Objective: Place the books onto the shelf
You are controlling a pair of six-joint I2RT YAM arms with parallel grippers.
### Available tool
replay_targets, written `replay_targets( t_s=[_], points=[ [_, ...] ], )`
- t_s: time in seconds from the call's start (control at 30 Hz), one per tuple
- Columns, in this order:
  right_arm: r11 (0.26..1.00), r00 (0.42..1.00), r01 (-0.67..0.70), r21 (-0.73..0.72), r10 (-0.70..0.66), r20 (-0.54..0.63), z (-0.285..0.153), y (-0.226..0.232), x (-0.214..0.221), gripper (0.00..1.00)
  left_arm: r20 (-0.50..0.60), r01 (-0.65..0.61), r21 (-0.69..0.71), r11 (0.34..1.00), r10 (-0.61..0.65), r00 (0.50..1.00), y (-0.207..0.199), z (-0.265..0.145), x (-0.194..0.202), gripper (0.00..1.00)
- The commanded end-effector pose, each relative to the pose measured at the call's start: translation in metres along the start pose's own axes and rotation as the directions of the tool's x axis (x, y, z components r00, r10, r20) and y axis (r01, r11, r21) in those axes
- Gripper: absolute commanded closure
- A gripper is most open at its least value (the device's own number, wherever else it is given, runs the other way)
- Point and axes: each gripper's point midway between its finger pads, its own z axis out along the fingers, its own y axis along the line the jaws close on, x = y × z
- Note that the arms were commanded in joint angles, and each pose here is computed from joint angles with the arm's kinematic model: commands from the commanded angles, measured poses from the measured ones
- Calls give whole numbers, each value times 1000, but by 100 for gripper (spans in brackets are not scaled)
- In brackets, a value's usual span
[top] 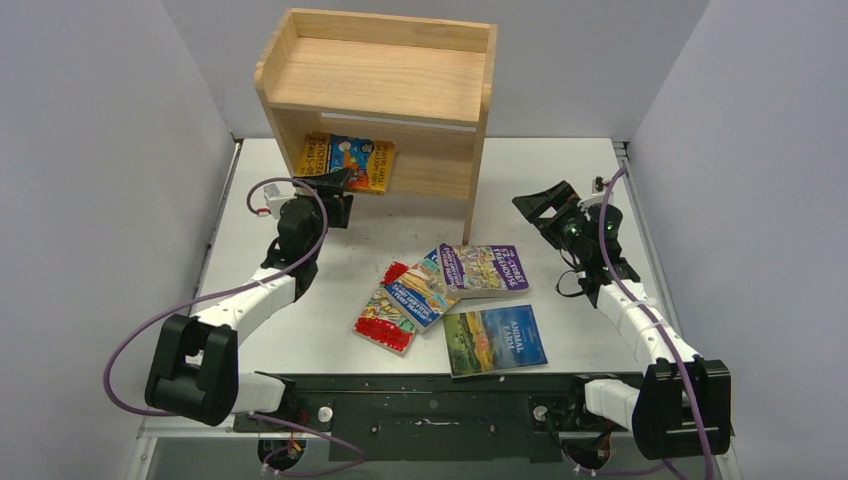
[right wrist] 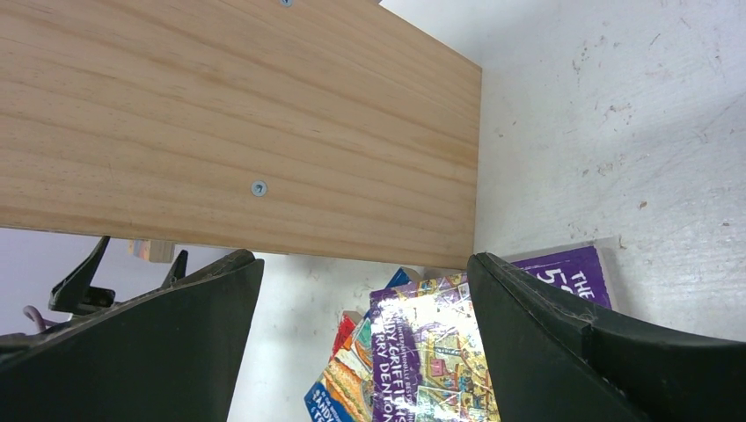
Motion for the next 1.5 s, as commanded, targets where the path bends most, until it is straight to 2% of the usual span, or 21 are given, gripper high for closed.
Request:
replay_targets(
  t_s=[0.0, 0.1, 0.37, 0.43, 0.53, 0.67, 0.8, 0.9, 1.47],
  points=[
    [998, 998, 37, -58, -34, 47, -6, 21, -13, 10, -3, -1, 48, 999, 1, 1000, -32, -3, -2, 19],
    [998, 998, 37, -57, -34, 45, -6, 21, -13, 10, -16, -11, 23, 1000, 12, 1000, -29, -8, 0, 1],
    [998, 999, 37, -57, -34, 41, -7, 21, -12, 10, -31, -129, 53, 990, 131, 991, -39, -36, -4, 4],
    [998, 999, 38, -56, -36, 40, -8, 21, -11, 10, -20, -155, 56, 986, 156, 988, -37, -42, -10, 1],
    [998, 999, 37, -60, -35, 33, -7, 21, -9, 10, -1, -178, 63, 982, 178, 984, -31, -47, -15, 17],
    [997, 999, 33, -67, -31, 22, -5, 22, -4, 10, -14, -174, 30, 984, 175, 985, -18, -44, -17, 51],
    [997, 999, 35, -68, -34, 23, -5, 22, -4, 10, -43, -165, 22, 986, 166, 985, -10, -38, -12, 74],
    [997, 999, 36, -67, -34, 25, -5, 22, -5, 10, -53, -162, 32, 986, 164, 985, -11, -34, -9, 78],
    [998, 999, 33, -54, -32, 26, -4, 19, -4, 10, -42, -151, 39, 988, 153, 987, -6, -17, -17, 81]
  ],
)
